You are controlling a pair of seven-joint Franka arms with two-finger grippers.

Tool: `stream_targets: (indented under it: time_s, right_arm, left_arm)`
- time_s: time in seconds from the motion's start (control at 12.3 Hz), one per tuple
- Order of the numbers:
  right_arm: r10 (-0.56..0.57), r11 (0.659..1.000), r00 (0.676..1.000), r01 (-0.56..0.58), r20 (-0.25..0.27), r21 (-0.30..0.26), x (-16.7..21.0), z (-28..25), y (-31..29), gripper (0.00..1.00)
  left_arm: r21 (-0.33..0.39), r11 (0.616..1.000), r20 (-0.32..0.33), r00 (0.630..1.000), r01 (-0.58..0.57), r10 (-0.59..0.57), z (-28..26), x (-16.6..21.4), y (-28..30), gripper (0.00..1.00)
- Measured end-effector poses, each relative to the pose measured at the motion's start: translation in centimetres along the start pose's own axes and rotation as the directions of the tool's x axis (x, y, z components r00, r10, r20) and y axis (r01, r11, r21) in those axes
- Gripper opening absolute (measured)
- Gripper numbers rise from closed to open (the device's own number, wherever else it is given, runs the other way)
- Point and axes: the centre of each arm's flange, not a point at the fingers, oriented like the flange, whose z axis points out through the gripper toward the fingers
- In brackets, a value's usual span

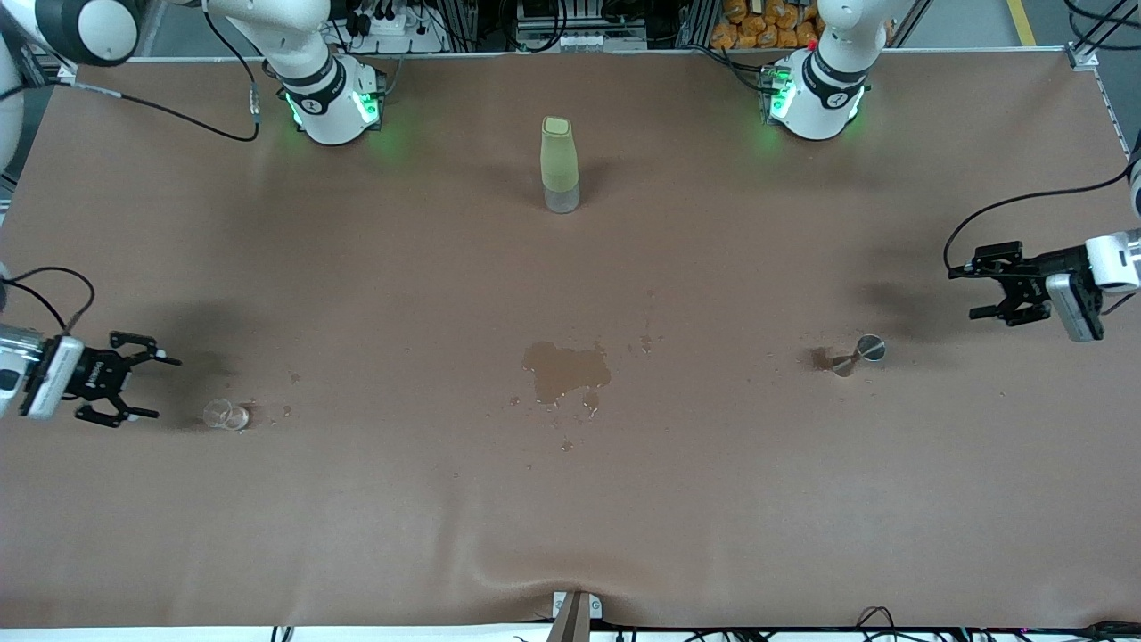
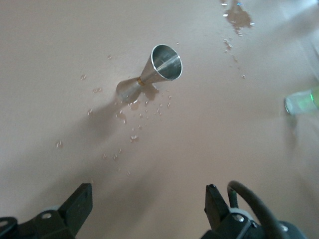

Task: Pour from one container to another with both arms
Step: 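Reach the right gripper to the beaker while the left gripper reaches the jigger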

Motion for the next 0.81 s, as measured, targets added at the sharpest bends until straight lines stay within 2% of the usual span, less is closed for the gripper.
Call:
stream_targets:
  time_s: [0.16,0.33,0.57,0.81]
  right_arm:
    - [-0.075,0.997,0.996,0.075,-0.056,-0.007,-1.8,2.2,0.2,1.00]
    - [-0.111,0.994,0.988,0.108,-0.107,-0.031,-2.7,3.5,0.4,1.00]
    - [-0.179,0.980,0.964,0.158,-0.197,-0.120,-4.8,4.9,0.9,1.00]
    - [-0.174,0.975,0.947,0.127,-0.270,-0.182,-7.8,6.5,0.9,1.00]
  left_arm:
    - [-0.068,0.983,-0.107,0.981,-0.168,0.161,3.2,-1.7,-3.0,1.00]
    - [-0.133,0.938,-0.227,0.931,-0.321,0.287,7.5,-3.1,-5.6,1.00]
    - [-0.073,0.841,-0.355,0.802,-0.536,0.481,10.7,-3.6,-8.4,1.00]
    - [0.006,0.752,-0.425,0.679,-0.659,0.598,11.5,-3.0,-8.8,0.97]
